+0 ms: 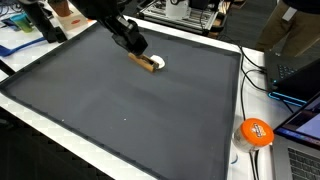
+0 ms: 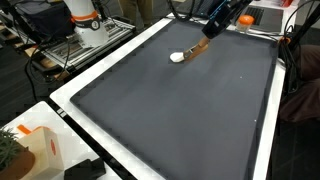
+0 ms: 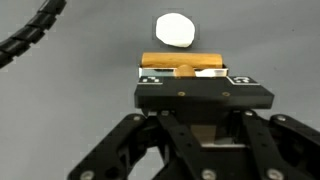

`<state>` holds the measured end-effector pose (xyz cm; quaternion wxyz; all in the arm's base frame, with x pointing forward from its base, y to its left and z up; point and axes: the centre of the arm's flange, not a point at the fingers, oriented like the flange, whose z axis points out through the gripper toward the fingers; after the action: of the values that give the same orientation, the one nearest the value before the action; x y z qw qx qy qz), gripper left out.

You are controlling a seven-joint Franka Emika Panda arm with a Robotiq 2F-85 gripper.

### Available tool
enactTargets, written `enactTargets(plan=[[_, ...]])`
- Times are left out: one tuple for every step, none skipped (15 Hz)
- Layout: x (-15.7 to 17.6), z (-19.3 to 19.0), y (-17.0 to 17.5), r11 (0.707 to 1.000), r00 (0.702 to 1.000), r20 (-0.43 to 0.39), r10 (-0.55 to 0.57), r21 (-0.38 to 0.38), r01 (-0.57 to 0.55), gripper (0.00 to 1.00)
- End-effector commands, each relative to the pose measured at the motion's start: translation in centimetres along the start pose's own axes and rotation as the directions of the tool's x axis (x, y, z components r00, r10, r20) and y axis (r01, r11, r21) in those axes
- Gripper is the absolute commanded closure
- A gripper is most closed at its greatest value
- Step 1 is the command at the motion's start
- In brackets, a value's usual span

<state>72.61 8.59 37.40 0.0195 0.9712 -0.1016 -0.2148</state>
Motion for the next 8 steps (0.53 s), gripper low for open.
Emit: enactTargets(plan=[[2.2,-2.3,-0.9,1.000,1.000,0.011,0.012,0.015,-0.012,0.78],[2.2,-2.3,-0.9,1.000,1.000,0.011,0.013,0.015,-0.013,0.78],[2.2,-2.2,-0.9,1.000,1.000,0.012,0.013,0.014,-0.013,0.78],[2.1,-2.2,-0.8,1.000,1.000,0.013,0.015,0.007,-0.015,0.78],[1.7,-2.2,-0.7,1.000,1.000,0.009,0.018,0.004,-0.018,0.78],[0.8,-2.1,-0.5,1.000,1.000,0.003,0.012,0.005,-0.012,0.78],[-0.8,-1.8,0.0,1.000,1.000,-0.004,0.006,0.000,-0.006,0.78],[-1.6,-1.7,0.2,1.000,1.000,-0.008,0.002,-0.003,-0.002,0.78]])
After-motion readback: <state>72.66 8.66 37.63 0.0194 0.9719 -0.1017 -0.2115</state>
